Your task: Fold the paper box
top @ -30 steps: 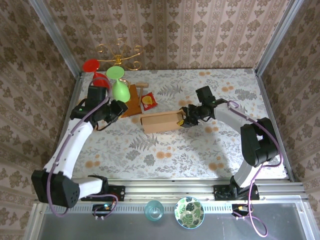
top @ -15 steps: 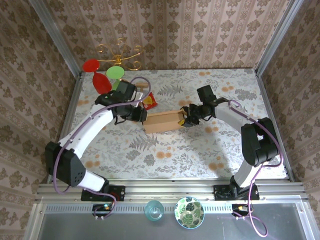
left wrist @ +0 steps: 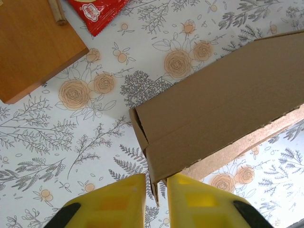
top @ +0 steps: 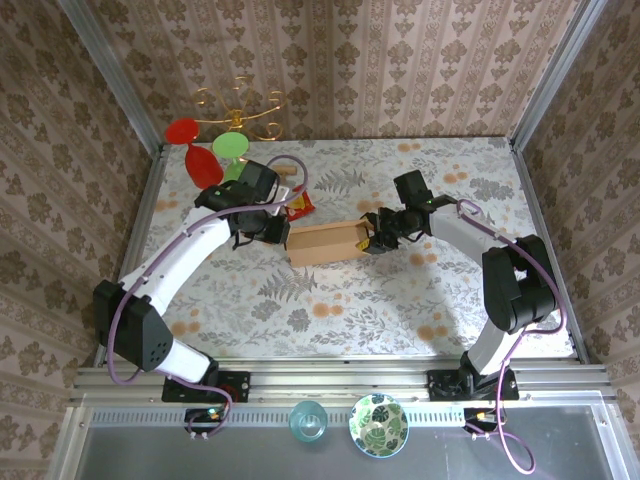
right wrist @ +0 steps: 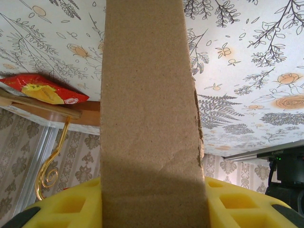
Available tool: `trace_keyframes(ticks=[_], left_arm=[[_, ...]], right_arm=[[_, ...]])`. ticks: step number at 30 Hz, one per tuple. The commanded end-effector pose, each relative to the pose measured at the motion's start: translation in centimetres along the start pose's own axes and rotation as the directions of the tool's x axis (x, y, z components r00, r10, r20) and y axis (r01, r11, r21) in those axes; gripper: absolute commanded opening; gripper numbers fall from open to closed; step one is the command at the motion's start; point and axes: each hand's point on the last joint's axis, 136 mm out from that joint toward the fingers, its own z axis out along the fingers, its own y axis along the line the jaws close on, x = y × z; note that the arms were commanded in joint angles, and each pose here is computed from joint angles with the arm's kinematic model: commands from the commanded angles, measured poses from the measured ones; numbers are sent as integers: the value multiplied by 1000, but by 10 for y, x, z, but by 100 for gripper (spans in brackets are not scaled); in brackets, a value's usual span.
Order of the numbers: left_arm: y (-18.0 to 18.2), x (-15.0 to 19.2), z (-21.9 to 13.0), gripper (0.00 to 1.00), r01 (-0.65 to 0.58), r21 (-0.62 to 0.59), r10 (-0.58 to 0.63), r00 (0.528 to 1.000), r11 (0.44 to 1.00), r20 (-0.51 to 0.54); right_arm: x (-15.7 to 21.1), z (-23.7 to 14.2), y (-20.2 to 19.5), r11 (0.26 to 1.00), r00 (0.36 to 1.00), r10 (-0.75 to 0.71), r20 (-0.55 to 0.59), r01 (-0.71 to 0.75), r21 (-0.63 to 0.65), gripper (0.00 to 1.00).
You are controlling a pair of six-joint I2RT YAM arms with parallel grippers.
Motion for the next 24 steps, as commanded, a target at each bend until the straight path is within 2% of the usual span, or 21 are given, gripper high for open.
trace_keyframes(ticks=[1,11,16,24], left_arm=[[1,9,-3,17,20,-11,-20,999,1000,-25],[1,14,3,13,45,-15,-46,998,999,-36],[2,17,5,14,48,-29,-48,999,998,-23],[-1,14,10,7,85,-16,-85,996,996,-12]], right_arm=[[-2,1,0,1000,1000,12,-4,-12,15,40],[-4,2,0,1000,1000,19,-5,-18,12,40],[-4,3,0,1000,1000,24,-8,-24,9,40],[-5,4,1,1000,1000,28,-5,-28,8,40]])
